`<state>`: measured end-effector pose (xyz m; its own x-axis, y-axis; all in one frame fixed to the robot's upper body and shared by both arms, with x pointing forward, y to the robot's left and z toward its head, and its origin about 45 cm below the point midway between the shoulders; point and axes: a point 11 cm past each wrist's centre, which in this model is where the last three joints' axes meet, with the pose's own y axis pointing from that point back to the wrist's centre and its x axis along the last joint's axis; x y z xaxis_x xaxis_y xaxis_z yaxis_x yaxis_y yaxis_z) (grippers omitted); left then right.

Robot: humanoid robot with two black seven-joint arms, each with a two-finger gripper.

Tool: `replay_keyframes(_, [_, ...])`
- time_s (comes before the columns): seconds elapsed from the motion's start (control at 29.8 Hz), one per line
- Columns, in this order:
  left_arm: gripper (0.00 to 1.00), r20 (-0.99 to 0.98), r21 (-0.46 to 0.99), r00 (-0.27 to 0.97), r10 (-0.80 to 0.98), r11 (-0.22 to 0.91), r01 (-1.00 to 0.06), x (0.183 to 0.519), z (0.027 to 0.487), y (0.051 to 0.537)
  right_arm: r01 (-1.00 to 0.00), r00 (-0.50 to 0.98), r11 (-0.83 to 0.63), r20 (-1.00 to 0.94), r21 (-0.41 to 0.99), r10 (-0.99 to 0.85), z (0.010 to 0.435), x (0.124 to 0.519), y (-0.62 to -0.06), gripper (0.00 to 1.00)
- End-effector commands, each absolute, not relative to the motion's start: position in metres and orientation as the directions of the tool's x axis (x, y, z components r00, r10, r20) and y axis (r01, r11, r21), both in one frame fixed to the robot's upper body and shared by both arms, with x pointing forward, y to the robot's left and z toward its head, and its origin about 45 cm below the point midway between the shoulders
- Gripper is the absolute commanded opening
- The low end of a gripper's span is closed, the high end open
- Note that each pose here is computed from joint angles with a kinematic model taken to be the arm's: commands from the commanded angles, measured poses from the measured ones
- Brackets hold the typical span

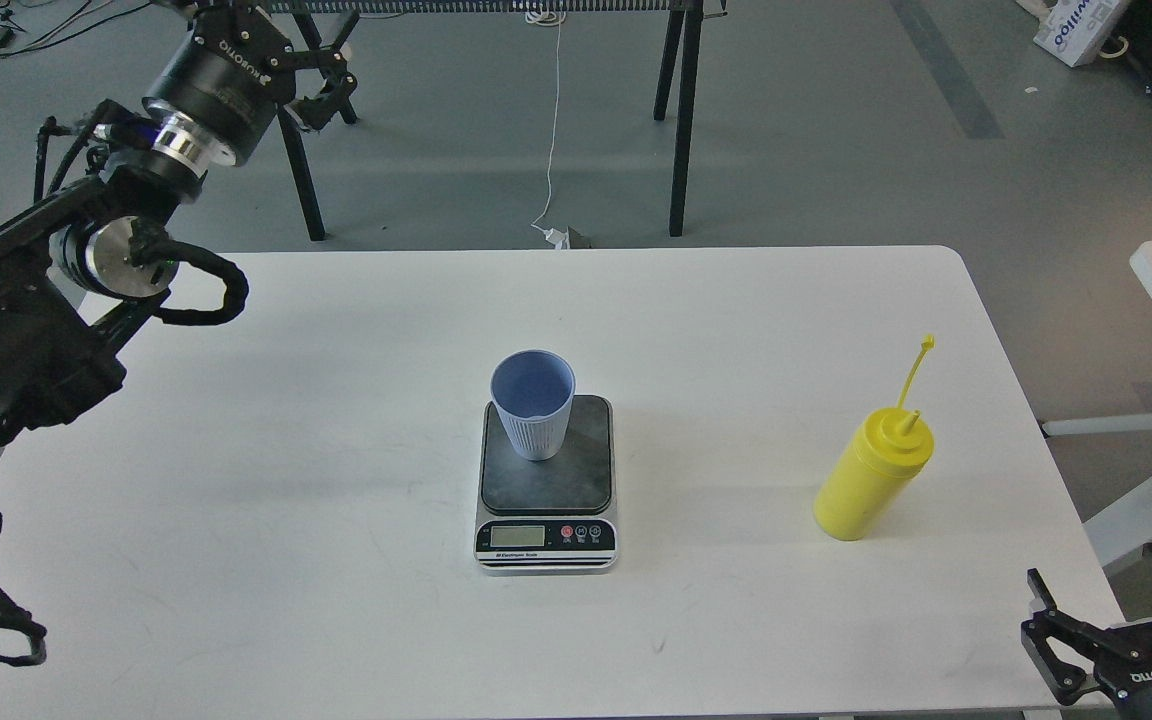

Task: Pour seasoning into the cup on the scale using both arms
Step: 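Move the right gripper to the yellow bottle and grasp it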

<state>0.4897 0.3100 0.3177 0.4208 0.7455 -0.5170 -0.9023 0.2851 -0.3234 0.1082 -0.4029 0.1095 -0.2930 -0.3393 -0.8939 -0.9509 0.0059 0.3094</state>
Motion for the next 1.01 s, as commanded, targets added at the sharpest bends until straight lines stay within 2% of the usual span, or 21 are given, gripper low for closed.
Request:
replay_keyframes(0.0, [1.0,-0.572,-0.313,0.385,0.724,0.242,-0.919,0.481,0.302,0.322,-0.947,-0.299,-0.014,-0.899,0.32,-0.319,0.104,0.105,-0.392,0.97])
replay_keyframes(0.1, [1.0,-0.577,-0.305,0.378,0.724,0.238,-0.922,0.478,0.297,0.325,-0.951,-0.28,-0.042,-0.912,0.306,-0.3,0.102,0.113,-0.38,0.97])
replay_keyframes(0.27, [1.0,-0.556,-0.302,0.357,0.751,0.218,-0.928,0.475,0.301,0.344,-0.96,-0.202,-0.131,-0.934,0.249,-0.296,0.102,0.149,-0.355,0.97])
replay_keyframes(0.5, [1.0,-0.589,-0.317,0.327,0.739,0.161,-0.935,0.474,0.304,0.361,-0.955,-0.182,-0.19,-0.956,0.227,-0.229,0.077,0.178,-0.31,0.98])
replay_keyframes(0.97, [1.0,-0.577,-0.335,0.311,0.755,0.128,-0.933,0.472,0.314,0.379,-0.959,-0.176,-0.175,-0.954,0.222,-0.244,0.057,0.216,-0.299,0.96])
